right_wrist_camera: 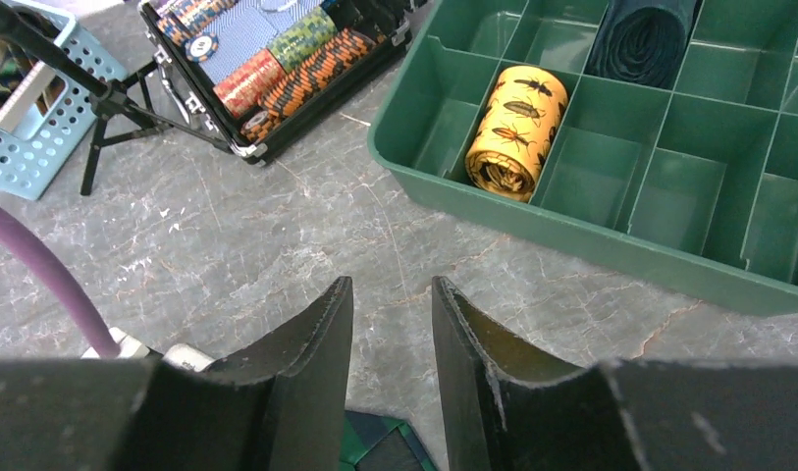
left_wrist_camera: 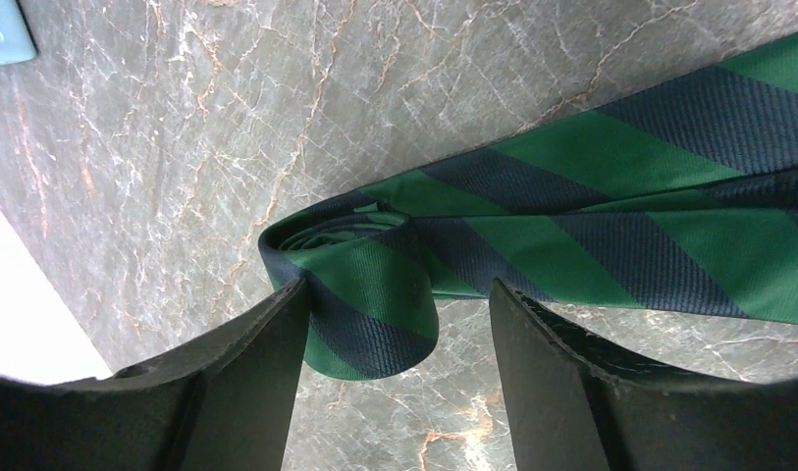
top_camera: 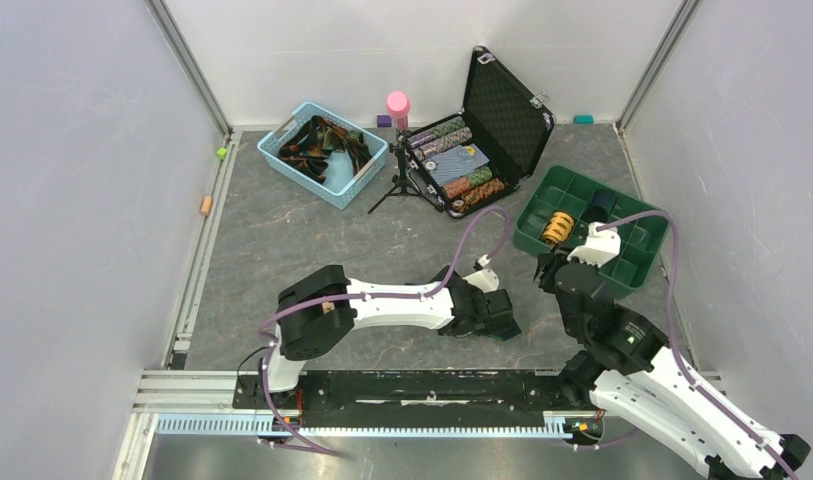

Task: Roll the ties
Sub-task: Roll the tie at the center of the board.

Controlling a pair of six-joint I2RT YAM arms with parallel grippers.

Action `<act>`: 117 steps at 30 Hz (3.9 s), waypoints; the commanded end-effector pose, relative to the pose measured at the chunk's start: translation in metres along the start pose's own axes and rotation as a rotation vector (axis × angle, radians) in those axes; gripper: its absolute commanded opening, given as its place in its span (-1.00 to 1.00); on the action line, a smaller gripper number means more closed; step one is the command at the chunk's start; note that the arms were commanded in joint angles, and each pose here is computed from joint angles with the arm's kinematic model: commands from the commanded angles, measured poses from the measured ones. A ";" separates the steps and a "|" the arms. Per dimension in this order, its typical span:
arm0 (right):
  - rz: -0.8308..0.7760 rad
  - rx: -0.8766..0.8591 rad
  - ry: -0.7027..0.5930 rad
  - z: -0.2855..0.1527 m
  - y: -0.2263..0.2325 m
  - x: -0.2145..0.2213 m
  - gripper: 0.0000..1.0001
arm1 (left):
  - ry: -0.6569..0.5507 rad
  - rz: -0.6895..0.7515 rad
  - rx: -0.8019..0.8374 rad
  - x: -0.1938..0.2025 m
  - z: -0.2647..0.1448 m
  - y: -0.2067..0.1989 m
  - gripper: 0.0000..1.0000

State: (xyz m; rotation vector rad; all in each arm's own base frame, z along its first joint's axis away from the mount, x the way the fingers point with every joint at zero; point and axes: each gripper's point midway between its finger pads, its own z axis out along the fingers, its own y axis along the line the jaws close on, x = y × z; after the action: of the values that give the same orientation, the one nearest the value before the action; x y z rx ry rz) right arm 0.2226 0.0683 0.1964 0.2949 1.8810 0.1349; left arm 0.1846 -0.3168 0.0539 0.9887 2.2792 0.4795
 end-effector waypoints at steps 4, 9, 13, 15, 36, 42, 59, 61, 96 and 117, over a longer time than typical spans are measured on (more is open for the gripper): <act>0.021 0.011 -0.060 -0.006 -0.002 -0.024 -0.17 | -0.001 -0.089 0.031 -0.007 0.000 -0.019 0.47; 0.012 -0.003 -0.034 -0.003 0.002 -0.016 -0.17 | 0.007 -0.095 0.036 -0.006 0.002 -0.024 0.48; 0.014 -0.014 -0.021 -0.002 0.005 -0.011 -0.16 | 0.006 -0.110 0.042 -0.007 0.001 -0.025 0.49; 0.016 -0.014 -0.024 -0.002 0.005 -0.012 -0.16 | 0.004 -0.123 0.048 -0.007 0.000 -0.026 0.49; -0.014 -0.028 -0.002 0.003 0.012 -0.007 -0.11 | -0.104 -0.221 0.035 -0.026 -0.022 0.000 0.56; -0.007 -0.052 0.005 0.007 0.018 -0.001 -0.10 | -0.178 -0.282 0.039 -0.039 -0.042 0.020 0.58; 0.039 -0.468 0.319 0.020 0.116 0.094 -0.26 | -0.500 -0.793 0.574 -0.043 -0.065 0.097 0.75; 0.094 -0.547 0.368 0.016 0.136 0.106 -0.27 | -0.499 -0.870 0.616 -0.033 -0.054 0.106 0.75; 0.153 -0.638 0.644 0.003 0.189 0.183 -0.49 | -0.352 -0.987 0.771 0.014 0.020 0.064 0.78; 0.123 -0.604 0.665 0.005 0.182 0.192 -0.50 | -0.294 -0.980 0.963 0.016 0.020 0.027 0.61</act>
State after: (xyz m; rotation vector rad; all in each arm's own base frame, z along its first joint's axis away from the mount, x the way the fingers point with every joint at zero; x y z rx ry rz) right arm 0.1857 0.2881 0.0521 -0.0613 2.3899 0.9678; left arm 0.2087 -0.2754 0.0421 0.1518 2.3506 -1.0536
